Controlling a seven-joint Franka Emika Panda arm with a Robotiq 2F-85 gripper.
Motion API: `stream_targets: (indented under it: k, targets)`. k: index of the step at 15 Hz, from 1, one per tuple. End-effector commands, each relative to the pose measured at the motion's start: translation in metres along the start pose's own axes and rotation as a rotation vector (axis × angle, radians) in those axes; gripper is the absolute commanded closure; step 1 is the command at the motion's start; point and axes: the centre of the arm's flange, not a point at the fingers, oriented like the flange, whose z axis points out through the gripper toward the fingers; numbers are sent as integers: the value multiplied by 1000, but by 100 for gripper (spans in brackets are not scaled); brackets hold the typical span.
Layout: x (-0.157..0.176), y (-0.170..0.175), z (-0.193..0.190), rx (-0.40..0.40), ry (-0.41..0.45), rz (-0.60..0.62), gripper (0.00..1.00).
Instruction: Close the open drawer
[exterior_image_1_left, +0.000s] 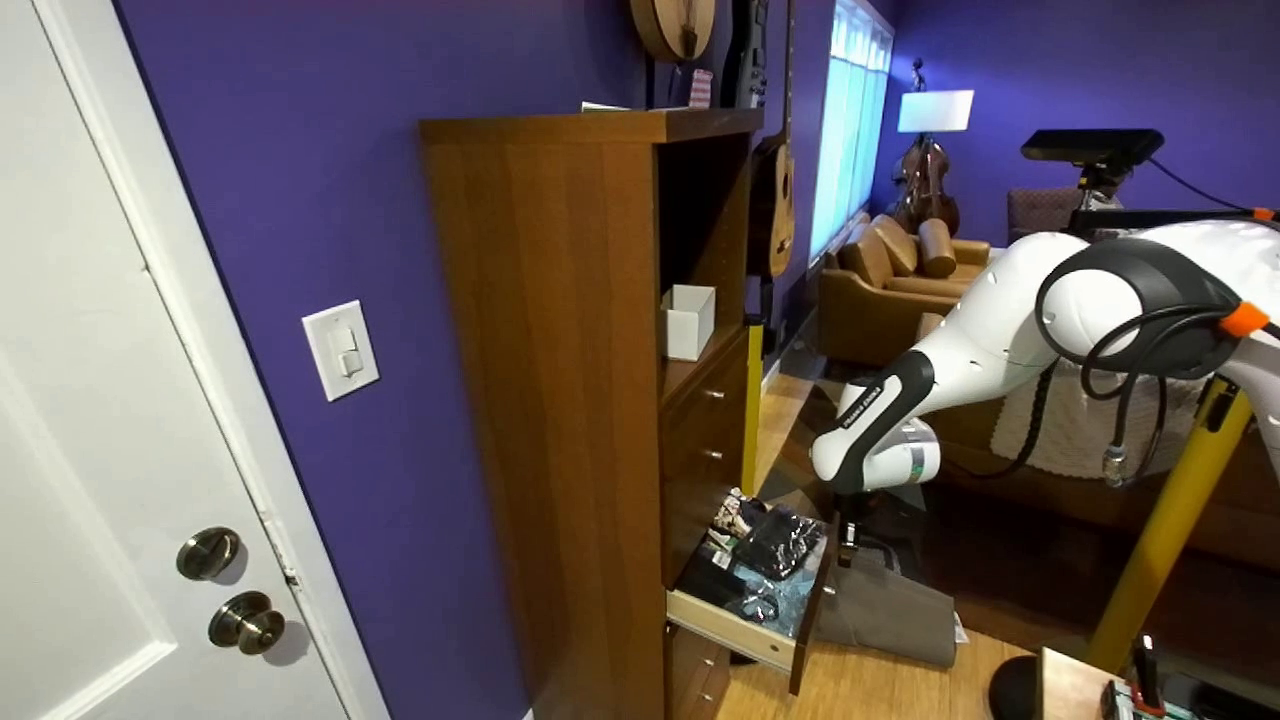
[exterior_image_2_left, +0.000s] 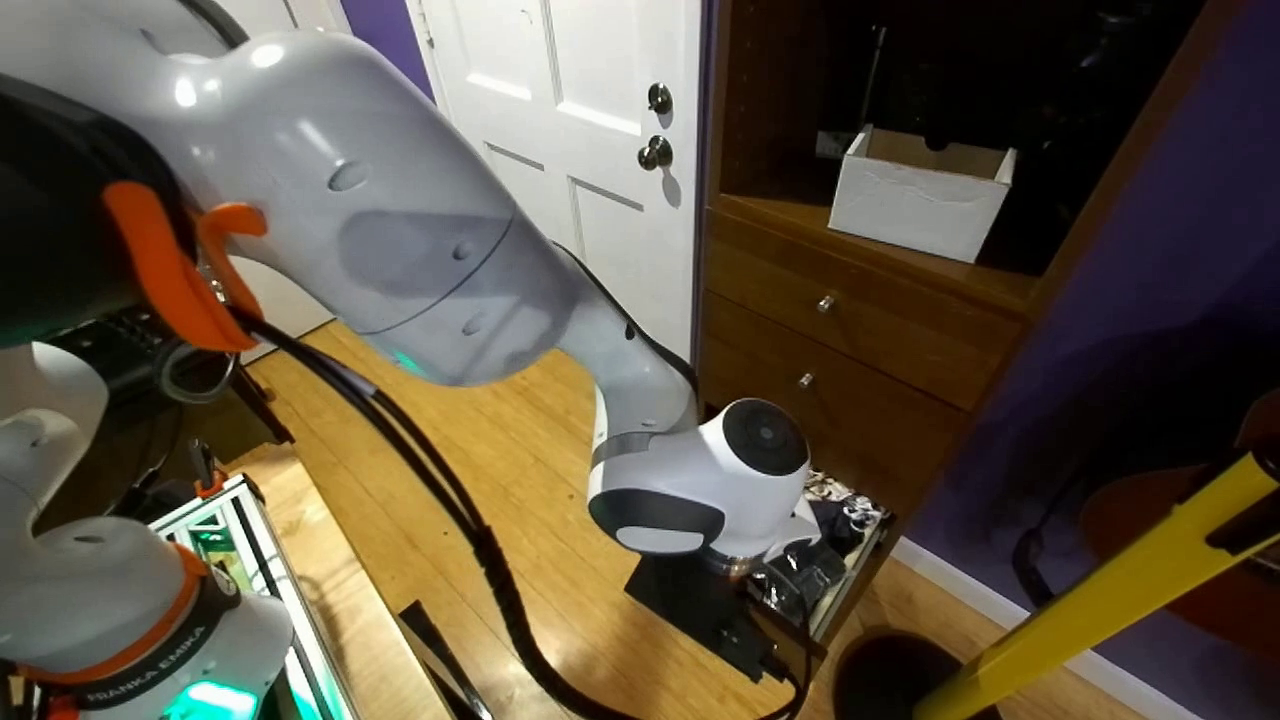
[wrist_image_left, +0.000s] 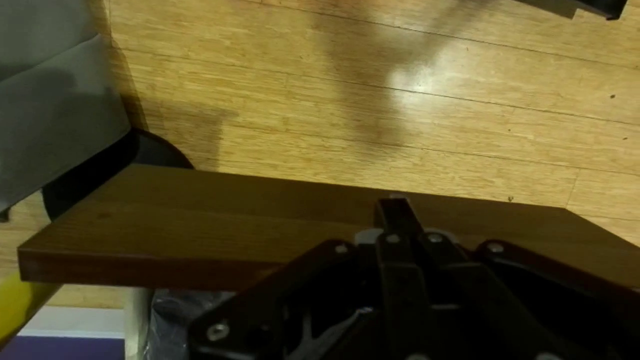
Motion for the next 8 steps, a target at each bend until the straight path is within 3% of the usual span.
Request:
stream_targets:
  k: [1,8]
  targets:
    - [6,14,12,13,92,-44,100]
    - [18,18,22,29,290,-72,100]
